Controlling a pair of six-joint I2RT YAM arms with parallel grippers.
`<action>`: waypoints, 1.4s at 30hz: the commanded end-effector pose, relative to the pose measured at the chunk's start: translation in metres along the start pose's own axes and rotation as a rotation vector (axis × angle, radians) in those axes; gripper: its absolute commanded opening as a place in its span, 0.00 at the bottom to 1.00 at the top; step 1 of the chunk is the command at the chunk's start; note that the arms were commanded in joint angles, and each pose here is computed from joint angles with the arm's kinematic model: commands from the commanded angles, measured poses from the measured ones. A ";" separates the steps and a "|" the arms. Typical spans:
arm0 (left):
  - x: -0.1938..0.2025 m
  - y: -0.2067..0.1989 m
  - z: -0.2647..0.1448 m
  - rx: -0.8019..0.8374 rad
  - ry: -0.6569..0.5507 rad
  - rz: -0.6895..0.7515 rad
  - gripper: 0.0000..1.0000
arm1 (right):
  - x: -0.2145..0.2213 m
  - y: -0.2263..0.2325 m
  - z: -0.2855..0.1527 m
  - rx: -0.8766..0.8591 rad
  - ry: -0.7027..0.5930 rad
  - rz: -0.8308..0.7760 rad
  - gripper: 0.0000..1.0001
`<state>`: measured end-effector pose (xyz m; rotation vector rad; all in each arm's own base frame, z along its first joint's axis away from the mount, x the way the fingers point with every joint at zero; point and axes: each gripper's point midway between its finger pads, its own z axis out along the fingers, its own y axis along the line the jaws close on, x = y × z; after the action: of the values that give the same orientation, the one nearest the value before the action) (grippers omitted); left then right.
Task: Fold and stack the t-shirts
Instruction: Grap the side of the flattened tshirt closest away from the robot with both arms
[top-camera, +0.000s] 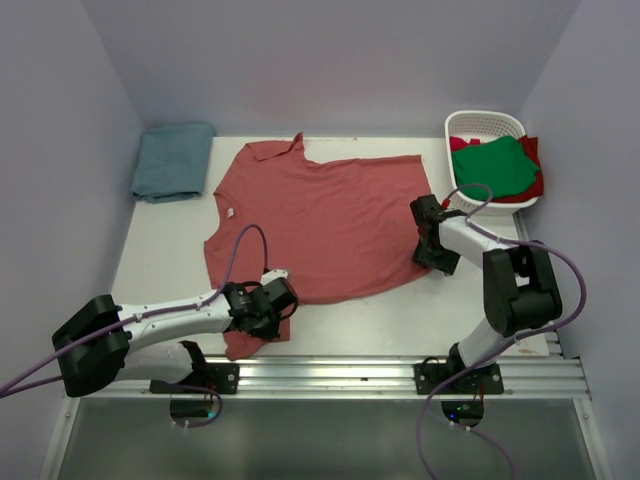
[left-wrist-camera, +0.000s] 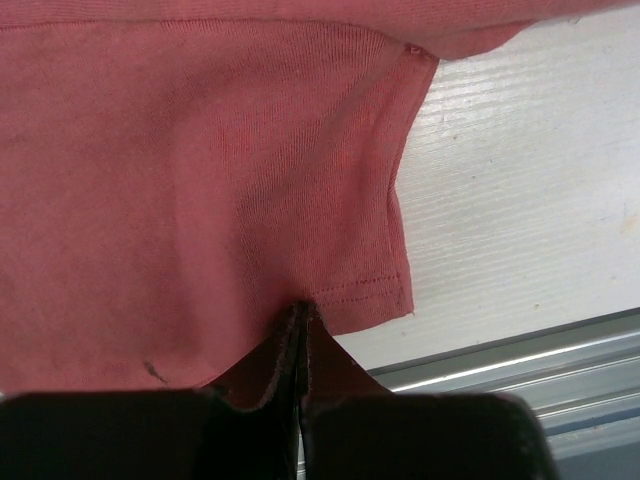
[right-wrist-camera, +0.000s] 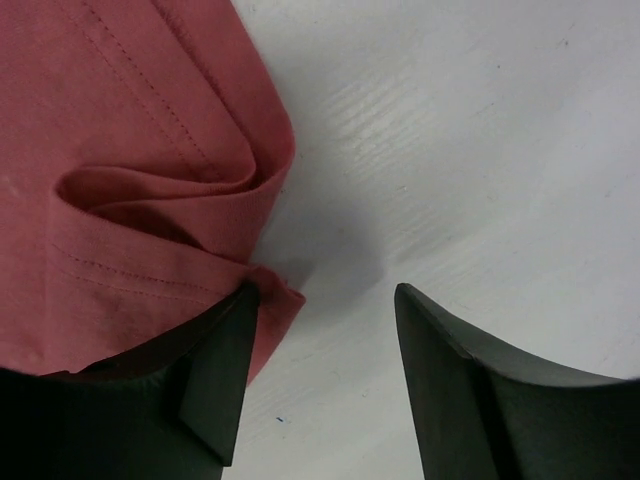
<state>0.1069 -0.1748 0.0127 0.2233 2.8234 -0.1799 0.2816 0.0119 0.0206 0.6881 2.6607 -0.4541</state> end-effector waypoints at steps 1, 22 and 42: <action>-0.001 0.003 -0.002 -0.012 -0.017 -0.013 0.00 | 0.008 -0.001 0.020 0.025 0.014 0.012 0.61; -0.009 -0.001 -0.005 -0.017 -0.027 0.014 0.00 | 0.028 -0.032 -0.024 -0.062 0.046 0.043 0.00; -0.033 -0.011 -0.046 0.042 -0.120 -0.045 0.02 | 0.046 -0.047 -0.089 -0.259 0.033 0.110 0.00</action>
<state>0.1157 -0.1795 0.0463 0.2018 2.7566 -0.2328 0.2080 0.0193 0.0818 0.7417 2.6207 -0.1361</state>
